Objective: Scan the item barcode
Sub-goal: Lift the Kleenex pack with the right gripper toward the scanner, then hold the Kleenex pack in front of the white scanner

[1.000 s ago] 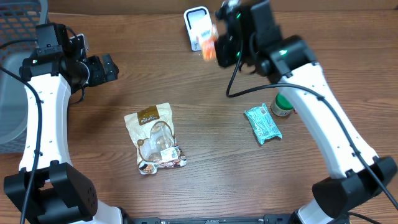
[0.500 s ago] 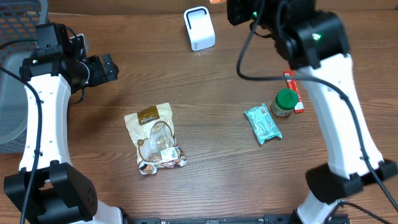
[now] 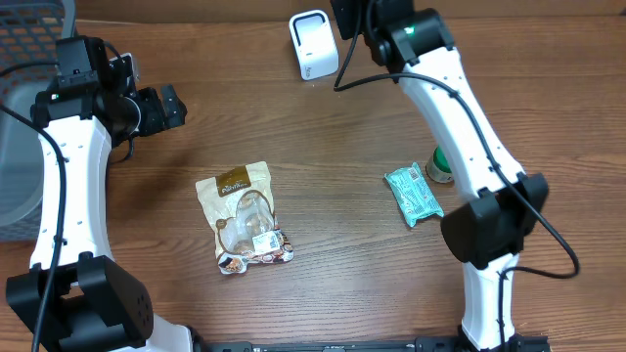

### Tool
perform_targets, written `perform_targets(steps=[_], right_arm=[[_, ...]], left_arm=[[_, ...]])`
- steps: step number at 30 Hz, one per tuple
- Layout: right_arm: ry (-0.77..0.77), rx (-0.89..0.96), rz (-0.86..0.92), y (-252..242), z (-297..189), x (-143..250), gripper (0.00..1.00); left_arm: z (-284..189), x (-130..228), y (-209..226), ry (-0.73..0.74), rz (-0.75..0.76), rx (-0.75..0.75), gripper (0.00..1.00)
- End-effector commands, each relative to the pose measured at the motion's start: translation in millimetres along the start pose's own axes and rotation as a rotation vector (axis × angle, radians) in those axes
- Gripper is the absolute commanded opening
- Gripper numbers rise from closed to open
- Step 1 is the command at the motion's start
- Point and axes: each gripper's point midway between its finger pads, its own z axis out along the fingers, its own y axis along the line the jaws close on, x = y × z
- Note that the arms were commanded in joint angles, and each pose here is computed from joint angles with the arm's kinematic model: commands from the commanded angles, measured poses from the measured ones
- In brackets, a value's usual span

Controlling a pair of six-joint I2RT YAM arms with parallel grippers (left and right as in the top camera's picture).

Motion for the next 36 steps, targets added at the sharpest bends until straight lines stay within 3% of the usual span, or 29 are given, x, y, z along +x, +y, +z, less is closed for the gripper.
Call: perform_targets(steps=[1, 16, 36], right_arm=[[0.017, 0.092, -0.073, -0.1, 20.5, 10.1, 0.04], [0.046, 0.247, -0.533, 55.8, 97.3, 53.4, 0.04], [0.049, 0.301, -0.534, 62.7, 112.7, 66.5, 0.04]], left_arm=[[-0.5, -1.0, -0.2, -0.004, -0.007, -0.004, 1.0], [-0.5, -1.0, -0.2, -0.004, -0.007, -0.004, 1.0], [-0.4, -0.9, -0.2, -0.003, -0.007, -0.004, 1.0]])
